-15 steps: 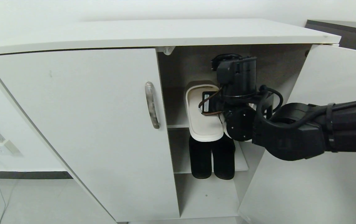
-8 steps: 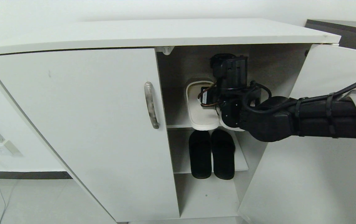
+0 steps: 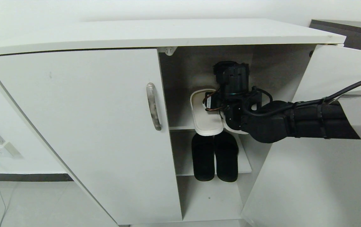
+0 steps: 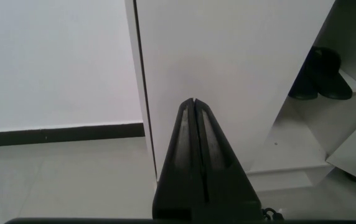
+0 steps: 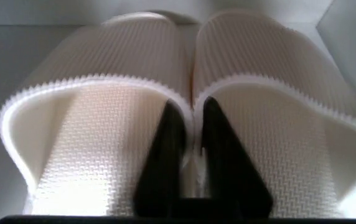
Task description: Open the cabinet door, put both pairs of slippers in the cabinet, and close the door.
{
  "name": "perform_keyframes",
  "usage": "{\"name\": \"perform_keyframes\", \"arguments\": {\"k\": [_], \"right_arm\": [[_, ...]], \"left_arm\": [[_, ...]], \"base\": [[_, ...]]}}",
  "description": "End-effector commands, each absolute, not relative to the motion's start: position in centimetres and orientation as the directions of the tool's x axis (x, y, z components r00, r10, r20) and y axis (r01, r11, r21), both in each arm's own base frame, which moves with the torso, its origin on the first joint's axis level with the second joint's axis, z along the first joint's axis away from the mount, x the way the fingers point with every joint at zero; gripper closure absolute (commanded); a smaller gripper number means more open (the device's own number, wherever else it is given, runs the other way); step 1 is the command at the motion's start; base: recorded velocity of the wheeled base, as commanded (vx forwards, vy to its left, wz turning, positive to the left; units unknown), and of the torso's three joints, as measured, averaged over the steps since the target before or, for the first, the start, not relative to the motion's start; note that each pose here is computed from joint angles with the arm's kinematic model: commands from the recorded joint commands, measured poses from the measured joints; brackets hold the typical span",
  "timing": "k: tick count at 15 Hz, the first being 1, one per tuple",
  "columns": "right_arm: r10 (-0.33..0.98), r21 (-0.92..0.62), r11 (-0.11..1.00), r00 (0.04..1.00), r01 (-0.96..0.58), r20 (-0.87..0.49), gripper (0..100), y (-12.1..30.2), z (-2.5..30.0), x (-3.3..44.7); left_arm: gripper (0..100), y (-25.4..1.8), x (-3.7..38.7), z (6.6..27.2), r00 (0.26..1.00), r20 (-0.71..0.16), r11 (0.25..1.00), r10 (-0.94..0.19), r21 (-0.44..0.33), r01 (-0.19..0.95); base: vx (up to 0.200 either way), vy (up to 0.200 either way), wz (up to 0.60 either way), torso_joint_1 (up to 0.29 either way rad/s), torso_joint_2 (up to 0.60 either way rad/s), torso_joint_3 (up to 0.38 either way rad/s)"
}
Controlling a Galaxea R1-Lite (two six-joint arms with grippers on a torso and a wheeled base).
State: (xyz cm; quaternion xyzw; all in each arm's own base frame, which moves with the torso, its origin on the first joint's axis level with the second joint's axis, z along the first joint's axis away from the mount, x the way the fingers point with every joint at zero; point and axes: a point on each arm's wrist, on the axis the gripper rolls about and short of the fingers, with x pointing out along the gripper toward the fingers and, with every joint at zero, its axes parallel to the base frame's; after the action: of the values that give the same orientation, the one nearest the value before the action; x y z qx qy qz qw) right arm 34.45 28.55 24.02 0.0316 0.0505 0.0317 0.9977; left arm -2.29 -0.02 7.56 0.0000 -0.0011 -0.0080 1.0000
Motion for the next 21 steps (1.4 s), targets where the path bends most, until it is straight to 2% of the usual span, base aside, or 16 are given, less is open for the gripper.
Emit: {"name": "perform_keyframes", "arguments": {"k": [1,6,11,16,21], "right_arm": [[0.067,0.062,0.996,0.992,-0.061,-0.105,0,28.7,23.7,34.5],[0.086,0.050,0.996,0.989,-0.080,-0.121,0,28.4,23.8,32.8],[0.161,0.054,0.986,0.980,-0.156,-0.118,0,28.0,24.7,27.4],[0.217,0.061,0.975,0.971,-0.212,-0.095,0,26.2,23.5,22.2],[0.255,0.069,0.966,0.963,-0.249,-0.092,0,24.1,21.2,19.6]], "left_arm": [[100,0.0,-2.3,7.6,1.000,0.002,1.000,-0.015,0.000,0.015],[100,0.0,-2.3,7.6,1.000,0.002,1.000,-0.017,0.000,0.017],[100,0.0,-2.3,7.6,1.000,0.002,1.000,-0.015,0.000,0.015],[100,0.0,-2.3,7.6,1.000,0.002,1.000,-0.017,0.000,0.017],[100,0.0,-2.3,7.6,1.000,0.002,1.000,-0.017,0.003,0.017]], "base": [[0.000,0.000,0.00,0.000,0.00,0.000],[0.000,0.000,0.00,0.000,0.00,0.000],[0.000,0.000,0.00,0.000,0.00,0.000],[0.000,0.000,0.00,0.000,0.00,0.000],[0.000,0.000,0.00,0.000,0.00,0.000]]}}
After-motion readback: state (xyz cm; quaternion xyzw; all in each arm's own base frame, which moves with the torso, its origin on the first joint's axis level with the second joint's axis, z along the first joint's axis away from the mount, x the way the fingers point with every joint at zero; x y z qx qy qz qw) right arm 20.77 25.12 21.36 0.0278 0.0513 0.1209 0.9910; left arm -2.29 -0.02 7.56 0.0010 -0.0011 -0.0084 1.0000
